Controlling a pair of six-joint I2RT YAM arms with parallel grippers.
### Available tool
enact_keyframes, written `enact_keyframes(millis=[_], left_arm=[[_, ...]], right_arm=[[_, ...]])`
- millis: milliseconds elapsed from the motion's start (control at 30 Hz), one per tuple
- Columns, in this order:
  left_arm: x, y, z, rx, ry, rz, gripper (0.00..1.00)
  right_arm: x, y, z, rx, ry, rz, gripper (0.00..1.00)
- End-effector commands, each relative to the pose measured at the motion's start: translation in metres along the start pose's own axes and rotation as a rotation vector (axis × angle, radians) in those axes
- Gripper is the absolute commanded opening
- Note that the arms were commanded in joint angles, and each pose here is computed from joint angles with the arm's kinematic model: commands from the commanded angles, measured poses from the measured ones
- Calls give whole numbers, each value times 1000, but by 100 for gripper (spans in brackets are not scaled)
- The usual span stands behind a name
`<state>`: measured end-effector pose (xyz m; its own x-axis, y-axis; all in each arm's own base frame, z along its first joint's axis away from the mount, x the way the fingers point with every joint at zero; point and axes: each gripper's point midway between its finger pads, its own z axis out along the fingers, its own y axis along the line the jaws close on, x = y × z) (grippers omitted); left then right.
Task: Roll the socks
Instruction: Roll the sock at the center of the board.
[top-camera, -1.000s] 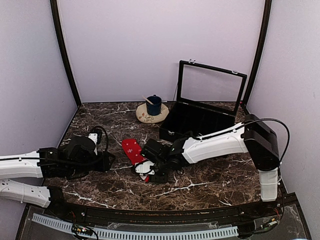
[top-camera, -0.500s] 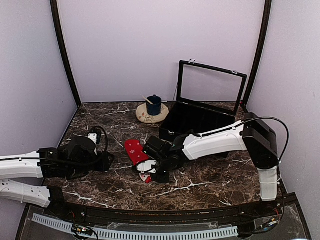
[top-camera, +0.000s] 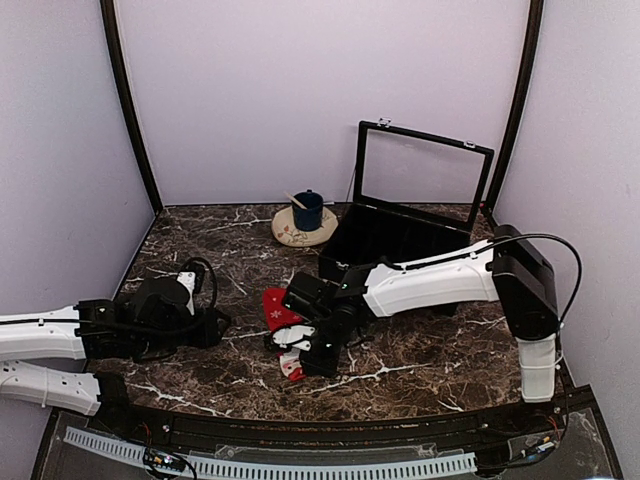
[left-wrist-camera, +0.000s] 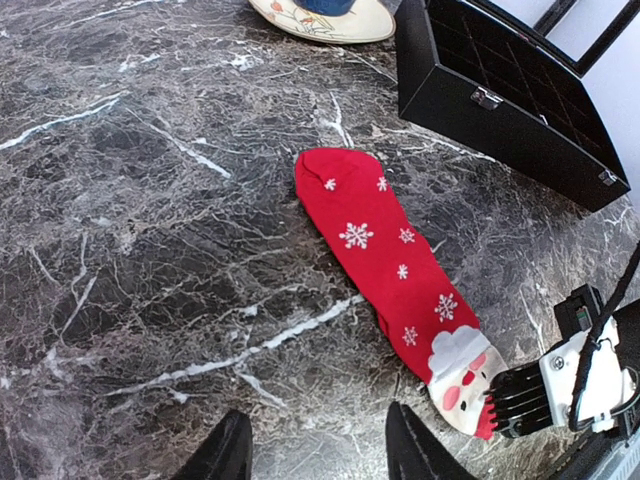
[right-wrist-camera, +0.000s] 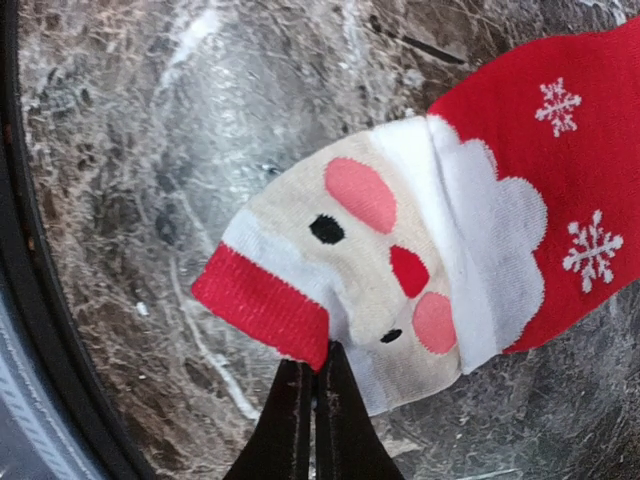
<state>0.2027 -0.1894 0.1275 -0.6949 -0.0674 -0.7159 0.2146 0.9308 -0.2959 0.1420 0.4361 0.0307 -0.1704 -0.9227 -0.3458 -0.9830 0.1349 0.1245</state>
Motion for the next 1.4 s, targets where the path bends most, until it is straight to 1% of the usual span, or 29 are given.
enact_keyframes(millis=[0, 267, 533, 667, 833, 1033, 1167, 1367], left_arm=[[8, -11, 2, 87, 20, 29, 48], [24, -39, -4, 309, 26, 146, 49], [39, -65, -13, 492, 27, 246, 49], [45, -67, -8, 484, 49, 262, 50], [50, -70, -4, 492, 27, 289, 50], [56, -86, -1, 520, -1, 421, 49], [62, -96, 5, 533, 7, 502, 50], [65, -108, 11, 552, -4, 575, 51]], right_arm=[[-19, 26, -16, -137, -14, 87, 1], [-28, 31, -10, -296, 40, 199, 1], [-30, 25, -13, -388, 56, 256, 1], [-32, 21, -17, -422, 58, 283, 1], [-34, 15, -23, -465, 46, 322, 1], [-36, 9, -32, -503, 38, 347, 1], [-34, 7, -32, -513, 41, 351, 0], [-36, 9, -31, -538, 38, 357, 0]])
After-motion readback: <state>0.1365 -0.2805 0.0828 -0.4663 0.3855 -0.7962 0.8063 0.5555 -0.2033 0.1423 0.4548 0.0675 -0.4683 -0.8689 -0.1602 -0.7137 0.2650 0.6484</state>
